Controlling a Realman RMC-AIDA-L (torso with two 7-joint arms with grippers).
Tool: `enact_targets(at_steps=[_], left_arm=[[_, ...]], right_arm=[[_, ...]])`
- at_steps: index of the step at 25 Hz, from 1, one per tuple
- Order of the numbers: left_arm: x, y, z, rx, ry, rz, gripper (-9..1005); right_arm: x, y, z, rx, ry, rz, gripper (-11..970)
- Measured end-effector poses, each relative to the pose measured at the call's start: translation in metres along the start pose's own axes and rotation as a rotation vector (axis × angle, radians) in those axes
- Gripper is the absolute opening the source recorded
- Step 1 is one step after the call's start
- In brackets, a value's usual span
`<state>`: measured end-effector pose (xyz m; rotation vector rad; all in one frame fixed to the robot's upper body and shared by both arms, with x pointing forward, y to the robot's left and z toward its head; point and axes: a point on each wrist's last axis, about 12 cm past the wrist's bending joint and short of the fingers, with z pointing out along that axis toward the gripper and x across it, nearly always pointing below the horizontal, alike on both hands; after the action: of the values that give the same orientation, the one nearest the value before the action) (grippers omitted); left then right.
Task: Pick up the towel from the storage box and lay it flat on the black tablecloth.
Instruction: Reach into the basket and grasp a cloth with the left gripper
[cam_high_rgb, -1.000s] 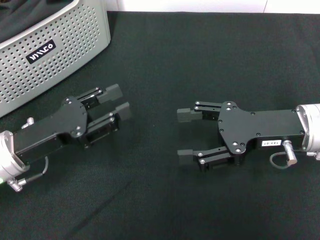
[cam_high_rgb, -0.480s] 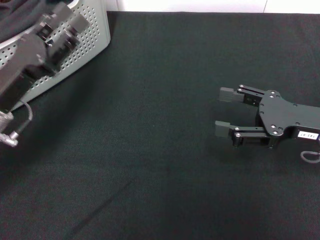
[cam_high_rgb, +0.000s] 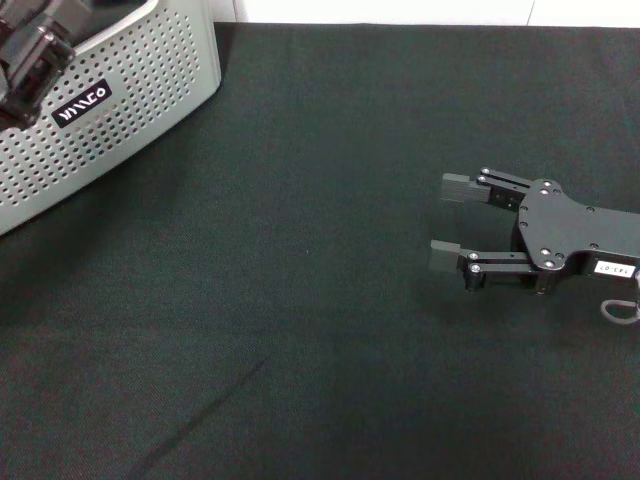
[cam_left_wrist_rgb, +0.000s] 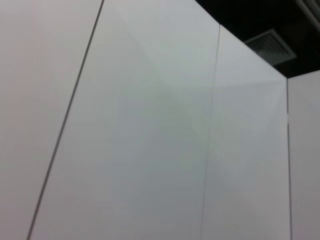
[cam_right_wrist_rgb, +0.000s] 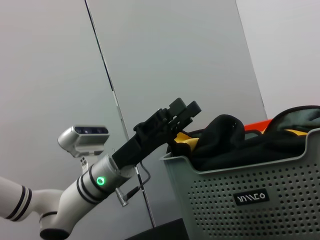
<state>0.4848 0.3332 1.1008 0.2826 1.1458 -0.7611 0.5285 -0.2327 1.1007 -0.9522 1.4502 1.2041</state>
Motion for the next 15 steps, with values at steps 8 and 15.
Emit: enact_targets(at_steps=[8,15], left_arm=[[-0.026,0.018,-0.005,-0.066,0.009,0.145,608],[-0.045,0.027,-0.038,-0.175,0.017,0.271,608]], right_arm=[[0.001,0.0,-0.002,0.007,0.002,0.004,898],[0.002,-0.001,-0.002,0.016,0.005,0.005,898]])
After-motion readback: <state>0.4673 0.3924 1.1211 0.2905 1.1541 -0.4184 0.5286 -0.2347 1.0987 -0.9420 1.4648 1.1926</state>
